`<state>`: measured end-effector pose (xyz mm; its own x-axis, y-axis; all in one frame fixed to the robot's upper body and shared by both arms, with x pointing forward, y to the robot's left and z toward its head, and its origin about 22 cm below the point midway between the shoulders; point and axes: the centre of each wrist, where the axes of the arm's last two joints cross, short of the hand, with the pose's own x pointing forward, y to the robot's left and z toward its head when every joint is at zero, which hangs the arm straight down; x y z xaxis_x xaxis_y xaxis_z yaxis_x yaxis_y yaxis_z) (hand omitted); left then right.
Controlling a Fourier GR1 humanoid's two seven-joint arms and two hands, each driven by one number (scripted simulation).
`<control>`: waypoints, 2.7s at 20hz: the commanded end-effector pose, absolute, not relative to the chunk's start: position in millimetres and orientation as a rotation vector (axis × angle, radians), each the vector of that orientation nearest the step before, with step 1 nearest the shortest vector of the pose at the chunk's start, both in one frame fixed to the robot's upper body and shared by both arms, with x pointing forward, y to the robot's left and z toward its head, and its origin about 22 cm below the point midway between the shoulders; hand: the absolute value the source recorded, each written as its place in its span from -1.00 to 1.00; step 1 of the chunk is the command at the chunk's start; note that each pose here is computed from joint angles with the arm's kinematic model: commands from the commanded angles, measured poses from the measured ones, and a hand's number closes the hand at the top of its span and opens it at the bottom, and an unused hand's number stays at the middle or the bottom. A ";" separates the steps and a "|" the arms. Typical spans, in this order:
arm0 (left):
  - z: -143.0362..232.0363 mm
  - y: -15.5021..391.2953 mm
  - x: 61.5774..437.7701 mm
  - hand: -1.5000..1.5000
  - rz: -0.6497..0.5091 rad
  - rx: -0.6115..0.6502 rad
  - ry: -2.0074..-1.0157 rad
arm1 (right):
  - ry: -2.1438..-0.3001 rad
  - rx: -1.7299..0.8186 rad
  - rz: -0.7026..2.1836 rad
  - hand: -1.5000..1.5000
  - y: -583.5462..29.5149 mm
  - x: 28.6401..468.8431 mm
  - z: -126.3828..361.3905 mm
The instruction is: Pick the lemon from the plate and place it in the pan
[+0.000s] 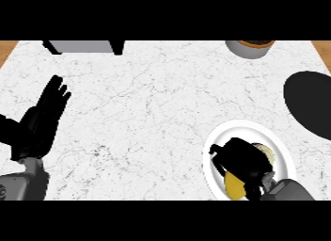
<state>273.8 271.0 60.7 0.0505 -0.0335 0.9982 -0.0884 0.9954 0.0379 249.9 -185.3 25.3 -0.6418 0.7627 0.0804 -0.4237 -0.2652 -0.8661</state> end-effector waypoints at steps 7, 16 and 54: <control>60.3 277.5 272.2 0.00 0.038 0.103 -1.528 | -1.420 -0.542 1.841 1.00 -191.8 234.8 42.4; 61.4 280.8 269.3 0.00 0.053 0.107 -1.516 | -1.438 -0.994 1.389 1.00 -251.9 208.7 100.2; 54.3 260.0 280.0 0.00 0.019 0.075 -1.527 | -1.585 -1.107 0.828 1.00 -482.0 331.8 121.1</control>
